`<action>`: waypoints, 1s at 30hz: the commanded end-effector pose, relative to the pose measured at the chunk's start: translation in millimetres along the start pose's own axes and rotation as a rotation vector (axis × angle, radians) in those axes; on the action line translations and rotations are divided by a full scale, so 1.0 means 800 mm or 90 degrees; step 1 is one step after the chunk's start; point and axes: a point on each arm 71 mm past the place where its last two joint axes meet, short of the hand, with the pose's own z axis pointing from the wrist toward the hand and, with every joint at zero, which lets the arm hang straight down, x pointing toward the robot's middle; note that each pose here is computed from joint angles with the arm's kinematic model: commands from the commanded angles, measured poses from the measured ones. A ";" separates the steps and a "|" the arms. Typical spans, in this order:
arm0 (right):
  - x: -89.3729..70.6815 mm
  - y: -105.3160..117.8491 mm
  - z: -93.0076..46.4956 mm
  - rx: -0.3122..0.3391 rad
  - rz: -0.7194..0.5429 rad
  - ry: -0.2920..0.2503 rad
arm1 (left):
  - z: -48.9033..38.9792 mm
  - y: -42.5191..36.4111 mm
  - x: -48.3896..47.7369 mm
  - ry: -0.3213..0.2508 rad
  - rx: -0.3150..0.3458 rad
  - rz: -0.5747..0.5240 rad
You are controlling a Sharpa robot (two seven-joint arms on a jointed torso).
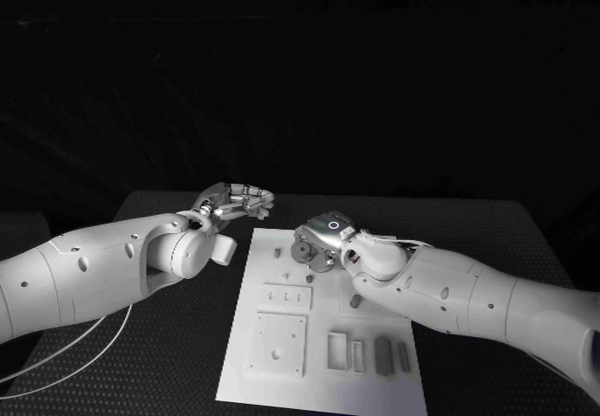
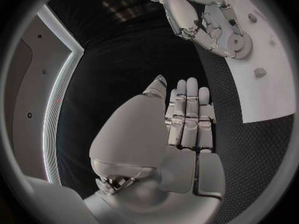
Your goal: Assemble the parts on the task board
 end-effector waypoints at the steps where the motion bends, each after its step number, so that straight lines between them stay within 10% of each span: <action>1: 0.007 -0.003 -0.002 0.003 -0.008 0.020 | 0.001 -0.0021 0.002 0.005 0.006 -0.001; 30: 0.015 -0.010 -0.003 0.018 0.014 0.044 | 0.001 -0.0022 0.001 0.004 0.006 -0.001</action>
